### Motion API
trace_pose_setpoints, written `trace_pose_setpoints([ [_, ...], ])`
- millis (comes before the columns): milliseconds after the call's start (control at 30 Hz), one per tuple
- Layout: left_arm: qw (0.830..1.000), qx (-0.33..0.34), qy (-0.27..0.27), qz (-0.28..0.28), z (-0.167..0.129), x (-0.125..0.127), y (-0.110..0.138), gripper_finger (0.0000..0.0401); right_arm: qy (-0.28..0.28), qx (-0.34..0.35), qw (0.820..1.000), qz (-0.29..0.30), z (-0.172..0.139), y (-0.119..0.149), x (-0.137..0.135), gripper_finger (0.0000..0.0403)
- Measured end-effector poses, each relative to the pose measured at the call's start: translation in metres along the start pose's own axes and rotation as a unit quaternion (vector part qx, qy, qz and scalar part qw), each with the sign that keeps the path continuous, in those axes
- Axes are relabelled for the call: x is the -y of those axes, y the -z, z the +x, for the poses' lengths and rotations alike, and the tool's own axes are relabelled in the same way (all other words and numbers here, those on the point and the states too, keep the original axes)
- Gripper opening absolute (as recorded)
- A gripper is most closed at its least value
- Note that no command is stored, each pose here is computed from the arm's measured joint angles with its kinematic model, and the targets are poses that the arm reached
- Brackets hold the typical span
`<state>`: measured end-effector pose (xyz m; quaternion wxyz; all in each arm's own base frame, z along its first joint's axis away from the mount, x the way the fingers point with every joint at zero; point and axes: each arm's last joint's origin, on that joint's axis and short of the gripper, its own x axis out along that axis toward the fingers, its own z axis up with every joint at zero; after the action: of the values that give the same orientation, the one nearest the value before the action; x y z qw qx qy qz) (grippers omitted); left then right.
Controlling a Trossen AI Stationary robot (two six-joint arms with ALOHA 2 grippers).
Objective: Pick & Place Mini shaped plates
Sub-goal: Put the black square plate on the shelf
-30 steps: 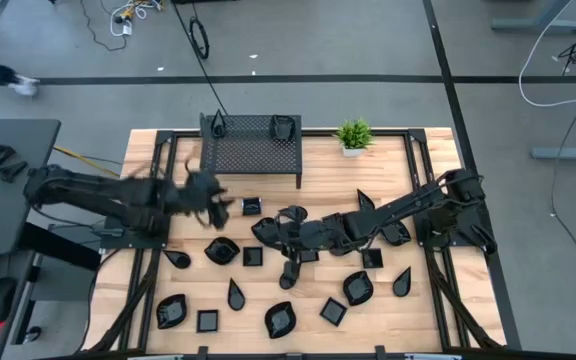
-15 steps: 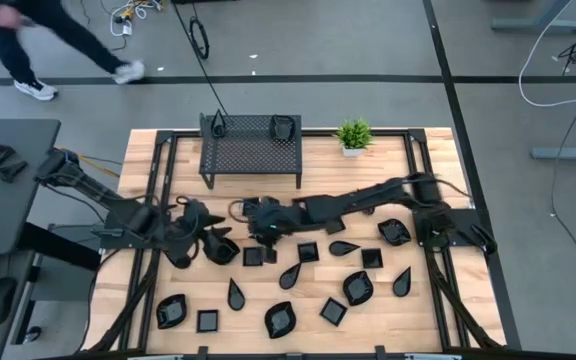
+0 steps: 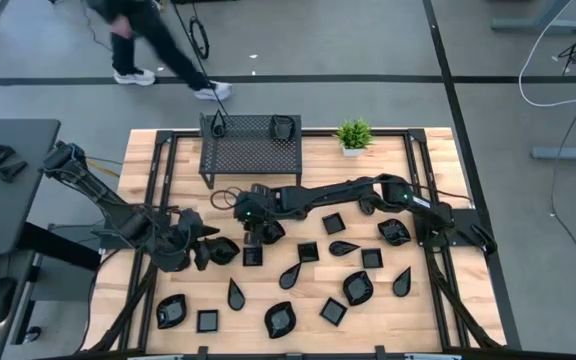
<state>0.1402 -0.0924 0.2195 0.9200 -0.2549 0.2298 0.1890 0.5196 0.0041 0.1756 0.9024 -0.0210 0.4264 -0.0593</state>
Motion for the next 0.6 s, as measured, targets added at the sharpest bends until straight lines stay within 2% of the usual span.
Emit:
trace_pose_setpoints([
  [400,1.000,0.018,0.004,0.003,-0.008,0.002,0.006,0.0197,0.008,0.013,1.000,-0.024,0.020,0.021,0.004,0.0139],
  [600,1.000,0.018,0.004,0.003,-0.008,0.002,0.006,0.0197,0.043,-0.004,0.999,-0.031,0.027,0.034,0.007,0.0121],
])
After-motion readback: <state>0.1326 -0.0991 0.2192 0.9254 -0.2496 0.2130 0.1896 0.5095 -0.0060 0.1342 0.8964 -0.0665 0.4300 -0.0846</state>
